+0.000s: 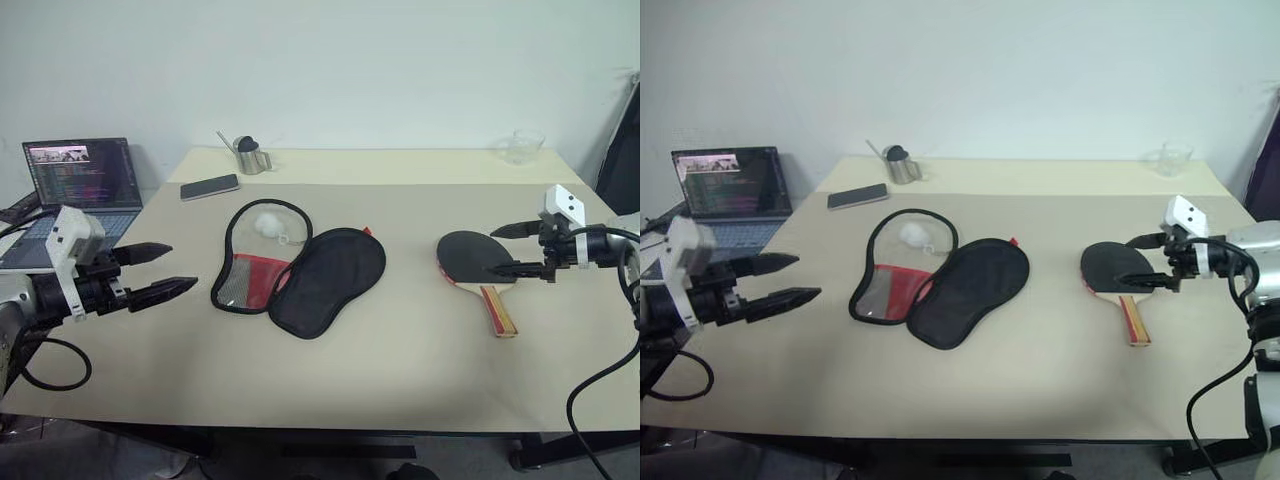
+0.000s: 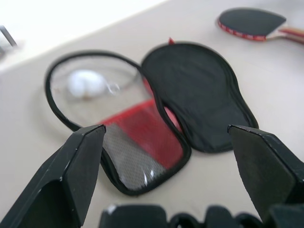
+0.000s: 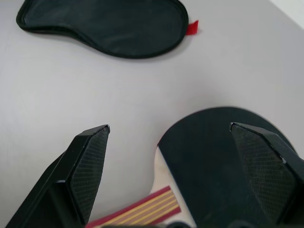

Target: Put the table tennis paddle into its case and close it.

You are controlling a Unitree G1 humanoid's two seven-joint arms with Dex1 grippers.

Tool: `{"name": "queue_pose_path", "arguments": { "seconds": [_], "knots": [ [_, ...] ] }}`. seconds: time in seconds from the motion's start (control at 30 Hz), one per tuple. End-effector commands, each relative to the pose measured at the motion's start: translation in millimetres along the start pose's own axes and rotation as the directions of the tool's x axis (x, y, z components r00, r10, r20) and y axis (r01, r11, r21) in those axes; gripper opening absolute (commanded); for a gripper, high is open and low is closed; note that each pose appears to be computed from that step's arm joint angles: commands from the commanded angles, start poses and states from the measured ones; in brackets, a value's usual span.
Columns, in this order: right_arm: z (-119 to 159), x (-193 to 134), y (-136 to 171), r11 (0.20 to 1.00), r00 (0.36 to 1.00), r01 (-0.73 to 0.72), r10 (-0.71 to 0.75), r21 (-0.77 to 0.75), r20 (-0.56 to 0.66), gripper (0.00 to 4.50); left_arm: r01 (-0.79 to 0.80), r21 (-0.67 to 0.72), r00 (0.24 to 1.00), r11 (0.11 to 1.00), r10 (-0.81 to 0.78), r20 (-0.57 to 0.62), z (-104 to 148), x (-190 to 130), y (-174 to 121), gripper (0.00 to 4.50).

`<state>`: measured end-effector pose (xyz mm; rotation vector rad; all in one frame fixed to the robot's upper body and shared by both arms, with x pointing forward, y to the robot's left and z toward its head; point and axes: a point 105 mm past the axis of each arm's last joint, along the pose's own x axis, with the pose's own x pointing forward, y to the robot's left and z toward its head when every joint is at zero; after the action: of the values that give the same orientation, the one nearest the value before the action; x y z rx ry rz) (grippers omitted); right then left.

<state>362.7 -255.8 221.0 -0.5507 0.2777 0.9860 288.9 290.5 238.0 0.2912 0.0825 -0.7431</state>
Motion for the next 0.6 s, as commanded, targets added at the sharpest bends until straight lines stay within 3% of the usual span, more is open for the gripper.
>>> {"name": "queue_pose_path", "arguments": {
  "seconds": [0.03,0.6],
  "knots": [
    [13.0,-13.7,-3.4,0.998,0.998,0.05,-0.048,-0.036,0.048,4.46,-0.011,0.042,0.999,0.999,0.01,0.04,9.3,3.3,3.8,4.5],
    [11.1,-11.3,-2.4,0.998,0.997,0.061,-0.06,-0.018,0.051,4.46,0.001,0.013,1.0,1.0,0.0,-0.007,-1.6,1.7,4.0,4.5]
  ]
}}
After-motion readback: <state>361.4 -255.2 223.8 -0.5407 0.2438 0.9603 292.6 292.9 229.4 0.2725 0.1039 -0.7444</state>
